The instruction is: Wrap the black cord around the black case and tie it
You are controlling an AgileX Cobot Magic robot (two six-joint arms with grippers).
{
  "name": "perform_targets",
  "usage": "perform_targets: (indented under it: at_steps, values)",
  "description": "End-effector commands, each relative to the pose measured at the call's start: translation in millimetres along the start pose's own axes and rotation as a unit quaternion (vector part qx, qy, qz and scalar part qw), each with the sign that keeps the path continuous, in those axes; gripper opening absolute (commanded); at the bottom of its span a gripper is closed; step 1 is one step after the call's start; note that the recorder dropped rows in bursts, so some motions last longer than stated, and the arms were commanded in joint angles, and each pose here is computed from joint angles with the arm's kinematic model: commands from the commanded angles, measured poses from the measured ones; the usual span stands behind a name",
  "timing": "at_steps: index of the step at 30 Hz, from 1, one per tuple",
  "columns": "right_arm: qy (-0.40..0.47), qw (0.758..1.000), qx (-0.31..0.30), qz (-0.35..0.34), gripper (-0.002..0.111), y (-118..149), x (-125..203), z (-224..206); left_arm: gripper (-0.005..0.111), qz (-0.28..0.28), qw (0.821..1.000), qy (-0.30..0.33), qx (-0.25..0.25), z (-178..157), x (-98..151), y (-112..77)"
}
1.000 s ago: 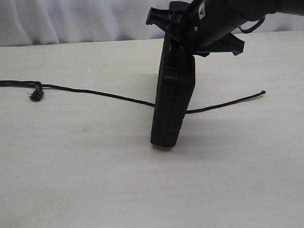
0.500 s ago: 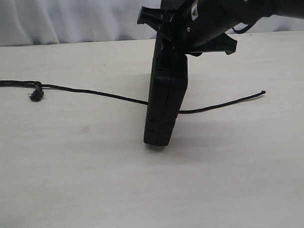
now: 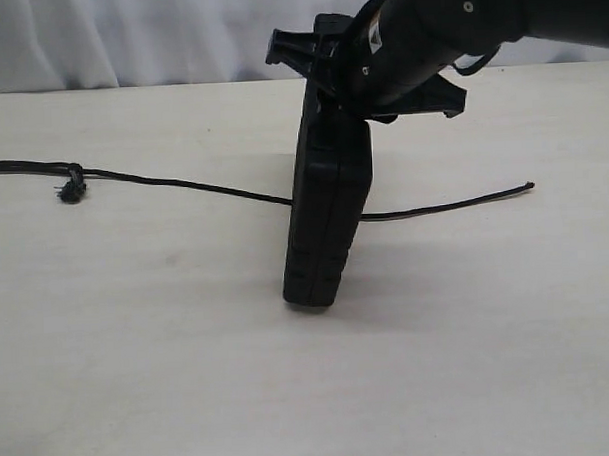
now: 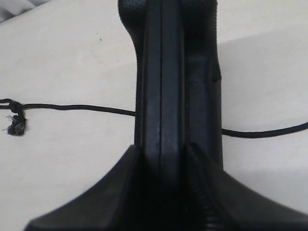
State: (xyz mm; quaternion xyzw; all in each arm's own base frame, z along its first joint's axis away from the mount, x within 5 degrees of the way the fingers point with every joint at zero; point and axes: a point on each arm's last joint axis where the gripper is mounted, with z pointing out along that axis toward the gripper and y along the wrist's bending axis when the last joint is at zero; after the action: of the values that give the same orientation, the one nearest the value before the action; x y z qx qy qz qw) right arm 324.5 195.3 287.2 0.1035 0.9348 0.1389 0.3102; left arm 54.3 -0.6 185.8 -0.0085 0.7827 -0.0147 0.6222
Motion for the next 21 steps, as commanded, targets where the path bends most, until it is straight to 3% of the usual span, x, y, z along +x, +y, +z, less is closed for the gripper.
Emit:
perform_targets:
  at_steps: [1, 14, 17, 21]
  values:
    - [0.004, 0.998, 0.058, -0.029, 0.004, -17.8, -5.9, 5.9, 0.000, 0.001, 1.000, -0.003, 0.003, 0.0, 0.5, -0.3]
    - [0.045, 0.987, 0.142, -0.066, 0.004, -59.5, -21.0, 5.1, 0.000, 0.001, 1.000, -0.003, 0.003, 0.0, 0.5, -0.3]
    - [0.035, 0.988, 0.135, -0.072, 0.004, -60.1, -24.7, 1.3, 0.000, 0.001, 1.000, -0.003, 0.003, 0.0, 0.5, -0.3]
    - [0.006, 0.995, 0.079, -0.060, 0.004, -50.2, -29.9, -7.5, 0.000, 0.001, 1.000, -0.003, 0.003, 0.0, 0.5, -0.3]
